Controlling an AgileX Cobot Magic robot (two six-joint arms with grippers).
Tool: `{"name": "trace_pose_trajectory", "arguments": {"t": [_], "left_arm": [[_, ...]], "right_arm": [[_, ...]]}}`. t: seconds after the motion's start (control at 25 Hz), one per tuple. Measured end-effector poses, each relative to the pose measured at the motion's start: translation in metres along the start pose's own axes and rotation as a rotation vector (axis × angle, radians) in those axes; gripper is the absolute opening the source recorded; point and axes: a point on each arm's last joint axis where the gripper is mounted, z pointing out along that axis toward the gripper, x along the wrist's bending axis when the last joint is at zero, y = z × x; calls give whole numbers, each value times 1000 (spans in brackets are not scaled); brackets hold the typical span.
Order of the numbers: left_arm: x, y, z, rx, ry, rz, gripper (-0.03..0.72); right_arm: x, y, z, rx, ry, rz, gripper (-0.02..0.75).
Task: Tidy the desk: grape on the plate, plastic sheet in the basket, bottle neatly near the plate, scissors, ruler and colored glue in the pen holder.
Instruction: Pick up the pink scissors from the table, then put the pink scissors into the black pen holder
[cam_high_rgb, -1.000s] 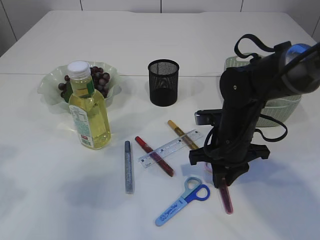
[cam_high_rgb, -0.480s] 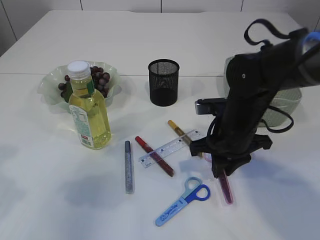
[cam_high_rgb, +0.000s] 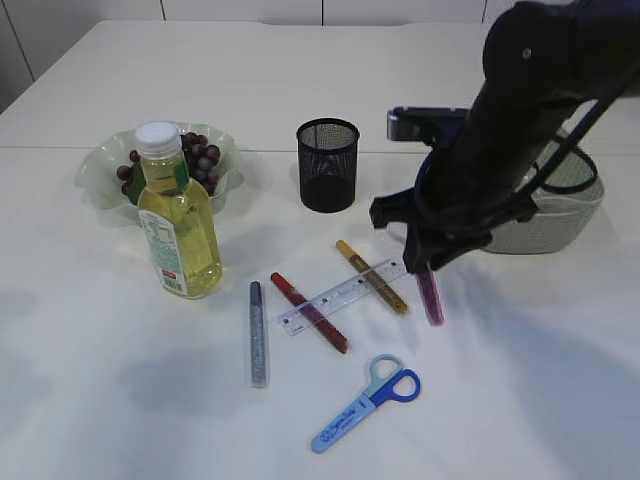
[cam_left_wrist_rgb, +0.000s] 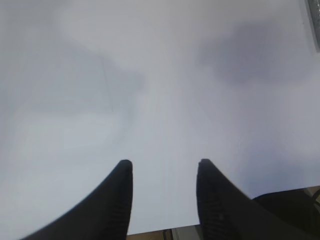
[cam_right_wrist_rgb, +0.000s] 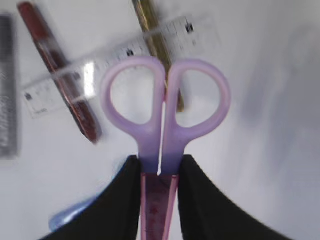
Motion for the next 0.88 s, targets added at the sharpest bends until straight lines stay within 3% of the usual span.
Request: {"name": "trace_pose_trajectory", "arguments": {"t": [0.52,0.68,0.88], "left_arm": [[0,-2,0,20,3,0,309],[0,-2,0,22,3,0,309],[-2,-3,0,27,-22,-17,309]], "right_arm": [[-27,81,-71,-413,423,-36,191],[-22,100,-72,-517,488,-118,191],[-24,126,-59,-648,484,-202,191]]}}
